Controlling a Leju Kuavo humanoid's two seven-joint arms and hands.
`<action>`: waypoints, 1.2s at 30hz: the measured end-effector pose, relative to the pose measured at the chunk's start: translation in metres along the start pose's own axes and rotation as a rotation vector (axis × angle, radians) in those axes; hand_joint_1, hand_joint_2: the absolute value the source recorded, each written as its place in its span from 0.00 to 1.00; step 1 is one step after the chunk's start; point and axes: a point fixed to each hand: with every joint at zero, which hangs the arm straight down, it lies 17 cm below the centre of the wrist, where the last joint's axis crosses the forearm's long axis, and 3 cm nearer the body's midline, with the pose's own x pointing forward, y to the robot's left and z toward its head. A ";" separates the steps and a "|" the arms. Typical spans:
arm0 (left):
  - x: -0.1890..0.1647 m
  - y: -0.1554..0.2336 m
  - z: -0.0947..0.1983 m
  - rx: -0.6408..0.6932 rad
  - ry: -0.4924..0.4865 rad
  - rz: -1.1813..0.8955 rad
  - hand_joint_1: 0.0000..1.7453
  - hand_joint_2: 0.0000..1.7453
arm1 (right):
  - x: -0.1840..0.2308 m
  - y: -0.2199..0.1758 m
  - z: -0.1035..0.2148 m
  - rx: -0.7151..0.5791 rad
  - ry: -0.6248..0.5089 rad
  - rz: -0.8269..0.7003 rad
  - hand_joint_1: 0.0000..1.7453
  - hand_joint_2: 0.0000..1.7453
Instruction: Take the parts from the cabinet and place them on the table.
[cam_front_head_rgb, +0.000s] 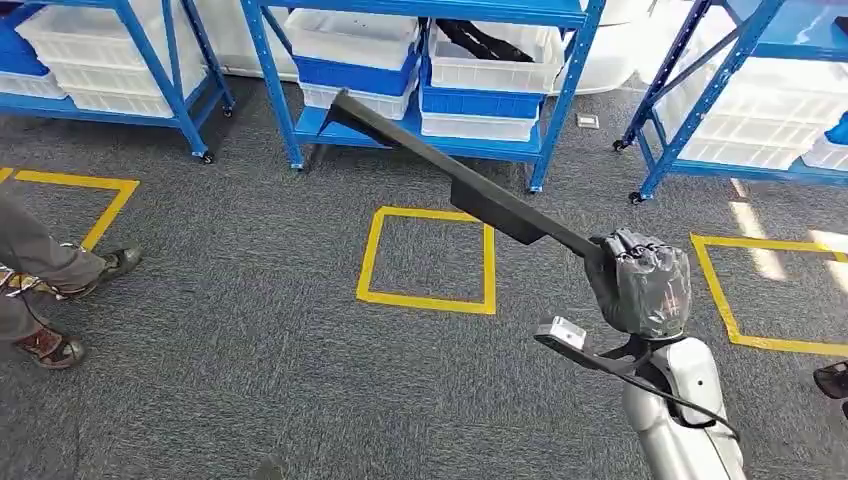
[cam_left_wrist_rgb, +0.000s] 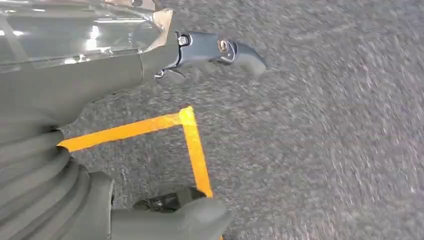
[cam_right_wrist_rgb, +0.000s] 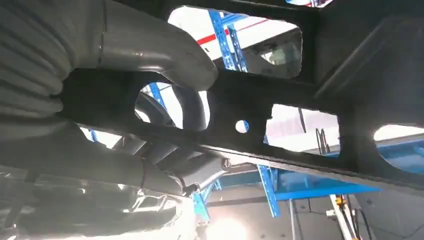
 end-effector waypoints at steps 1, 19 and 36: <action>0.001 0.001 0.000 0.002 -0.003 -0.001 0.00 1.00 | -0.001 0.000 0.000 0.003 0.001 -0.003 0.97 1.00; -0.003 0.004 0.001 0.028 0.013 0.001 0.00 1.00 | -0.004 -0.001 -0.001 0.032 -0.007 0.025 0.97 1.00; -0.012 0.015 -0.001 0.039 0.045 -0.007 0.00 1.00 | 0.021 0.008 0.007 0.038 -0.062 -0.013 0.97 1.00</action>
